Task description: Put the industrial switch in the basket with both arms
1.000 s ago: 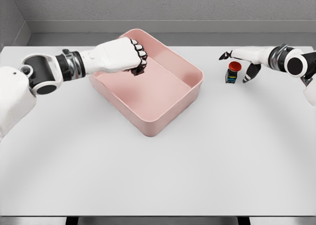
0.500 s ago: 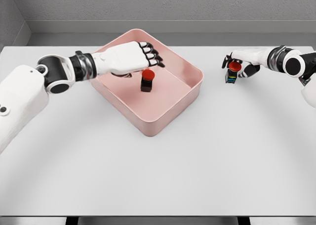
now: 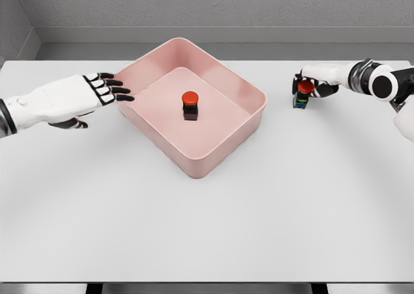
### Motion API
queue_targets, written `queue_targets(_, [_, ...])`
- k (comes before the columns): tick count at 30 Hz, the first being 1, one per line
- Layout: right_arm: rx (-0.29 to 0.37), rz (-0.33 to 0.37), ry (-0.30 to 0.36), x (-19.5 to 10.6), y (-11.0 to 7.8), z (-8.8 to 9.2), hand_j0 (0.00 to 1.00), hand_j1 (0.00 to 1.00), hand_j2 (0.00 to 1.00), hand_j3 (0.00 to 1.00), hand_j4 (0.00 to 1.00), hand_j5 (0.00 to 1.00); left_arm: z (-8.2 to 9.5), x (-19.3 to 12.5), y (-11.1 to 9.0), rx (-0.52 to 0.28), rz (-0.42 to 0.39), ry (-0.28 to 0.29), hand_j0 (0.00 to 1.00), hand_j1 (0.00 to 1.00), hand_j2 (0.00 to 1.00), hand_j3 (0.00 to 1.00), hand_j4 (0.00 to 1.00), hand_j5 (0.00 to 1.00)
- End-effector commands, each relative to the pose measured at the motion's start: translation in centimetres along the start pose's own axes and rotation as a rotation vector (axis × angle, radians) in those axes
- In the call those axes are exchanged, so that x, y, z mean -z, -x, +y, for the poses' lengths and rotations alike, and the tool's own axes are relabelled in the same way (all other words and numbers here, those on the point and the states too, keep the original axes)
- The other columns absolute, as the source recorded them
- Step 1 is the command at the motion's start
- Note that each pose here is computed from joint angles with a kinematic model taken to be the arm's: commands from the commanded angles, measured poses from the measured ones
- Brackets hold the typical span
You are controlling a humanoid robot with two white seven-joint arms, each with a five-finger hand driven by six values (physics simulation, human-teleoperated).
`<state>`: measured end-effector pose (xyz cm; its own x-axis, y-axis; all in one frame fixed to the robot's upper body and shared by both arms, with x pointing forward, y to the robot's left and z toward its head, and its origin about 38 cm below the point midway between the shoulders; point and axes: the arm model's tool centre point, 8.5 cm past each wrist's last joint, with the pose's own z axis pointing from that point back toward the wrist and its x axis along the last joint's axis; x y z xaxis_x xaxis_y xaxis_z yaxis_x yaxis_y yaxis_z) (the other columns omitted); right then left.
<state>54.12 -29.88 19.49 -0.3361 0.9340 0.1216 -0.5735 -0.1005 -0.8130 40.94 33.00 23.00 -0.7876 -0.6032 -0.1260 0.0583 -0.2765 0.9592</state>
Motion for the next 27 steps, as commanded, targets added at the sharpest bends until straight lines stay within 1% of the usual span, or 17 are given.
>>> queue_targets(1, [-0.004, -0.001, 0.003, -0.1, -0.1, -0.2, 0.50, 0.50, 0.50, 0.50, 0.50, 0.50, 2.7, -3.0, 2.0, 0.038, 0.069, -0.028, 1.00, 1.00, 1.00, 1.00, 1.00, 1.00])
queue_targets(2, [-0.003, -0.001, 0.005, -0.1, -0.1, -0.2, 0.50, 0.50, 0.50, 0.50, 0.50, 0.50, 1.9, -3.4, 2.1, 0.026, 0.075, -0.009, 1.00, 1.00, 1.00, 1.00, 1.00, 1.00])
queue_targets(3, [-0.003, -0.001, 0.006, -0.1, -0.1, -0.3, 0.50, 0.50, 0.50, 0.50, 0.50, 0.50, 2.2, -4.9, 2.7, 0.021, 0.109, -0.013, 1.00, 1.00, 1.00, 1.00, 1.00, 1.00])
queue_targets(4, [-0.004, -0.001, 0.007, -0.1, -0.1, -0.4, 0.50, 0.50, 0.50, 0.50, 0.50, 0.50, 1.9, -5.3, 2.8, 0.007, 0.116, -0.015, 1.00, 1.00, 1.00, 1.00, 1.00, 1.00])
queue_targets(6, [-0.004, 0.001, 0.012, -0.2, 0.0, -0.6, 0.50, 0.50, 0.50, 0.50, 0.50, 0.50, 1.5, -5.4, 2.7, -0.002, 0.117, -0.004, 1.00, 1.00, 1.00, 1.00, 1.00, 1.00])
queue_targets(8, [-0.005, 0.001, 0.016, -0.3, 0.0, -0.7, 0.50, 0.50, 0.50, 0.50, 0.50, 0.50, 1.4, -5.7, 2.8, 0.002, 0.121, 0.009, 1.00, 1.00, 1.00, 1.00, 1.00, 1.00])
queue_targets(9, [-0.006, 0.002, 0.021, -0.4, 0.0, -1.0, 0.50, 0.50, 0.50, 0.50, 0.50, 0.50, 1.0, -6.0, 2.8, -0.003, 0.126, 0.017, 1.00, 1.00, 1.00, 1.00, 1.00, 1.00])
queue_targets(10, [-0.008, 0.003, 0.028, -0.6, 0.0, -1.4, 0.50, 0.50, 0.50, 0.50, 0.50, 0.50, 1.1, -6.1, 2.9, -0.001, 0.132, 0.015, 1.00, 1.00, 1.00, 1.00, 1.00, 1.00])
queue_targets(13, [-0.014, 0.005, 0.038, -0.9, 0.2, -1.9, 0.50, 0.50, 0.50, 0.50, 0.50, 0.50, 0.6, -6.0, 2.6, -0.012, 0.127, 0.019, 1.00, 1.00, 1.00, 1.00, 1.00, 1.00])
queue_targets(15, [-0.027, -0.007, 0.054, -1.2, -0.3, -2.5, 0.50, 0.50, 0.50, 0.50, 0.50, 0.50, 0.5, -5.8, 2.5, -0.014, 0.124, 0.017, 1.00, 1.00, 1.00, 1.00, 1.00, 1.00])
queue_targets(19, [-0.031, -0.007, 0.066, -1.5, -0.4, -3.2, 0.50, 0.50, 0.50, 0.50, 0.50, 0.50, 0.4, -5.7, 2.5, -0.014, 0.122, 0.015, 1.00, 1.00, 1.00, 1.00, 1.00, 1.00])
queue_targets(20, [-0.042, -0.014, 0.078, -1.6, -0.8, -3.8, 0.50, 0.50, 0.50, 0.50, 0.50, 0.50, 0.4, -5.7, 2.5, -0.014, 0.122, 0.015, 1.00, 1.00, 1.00, 1.00, 1.00, 1.00])
queue_targets(22, [-0.052, -0.024, 0.089, -1.9, -1.2, -4.2, 0.50, 0.50, 0.50, 0.50, 0.50, 0.50, 0.4, -5.6, 2.4, -0.014, 0.120, 0.016, 1.00, 1.00, 1.00, 1.00, 1.00, 1.00])
queue_targets(23, [-0.056, -0.033, 0.108, -2.2, -1.5, -4.8, 0.50, 0.50, 0.50, 0.50, 0.50, 0.50, 0.5, -5.6, 2.4, -0.014, 0.121, 0.015, 1.00, 1.00, 1.00, 1.00, 1.00, 1.00])
queue_targets(25, [-0.066, -0.036, 0.120, -2.8, -1.6, -5.2, 0.50, 0.50, 0.50, 0.50, 0.50, 0.50, 0.4, -5.5, 2.3, -0.014, 0.118, 0.014, 1.00, 1.00, 1.00, 1.00, 1.00, 1.00])
queue_targets(27, [-0.073, -0.048, 0.154, -3.6, -1.9, -6.1, 0.50, 0.50, 0.50, 0.50, 0.50, 0.50, 0.4, -5.6, 2.4, -0.014, 0.122, 0.015, 1.00, 1.00, 1.00, 1.00, 1.00, 1.00])
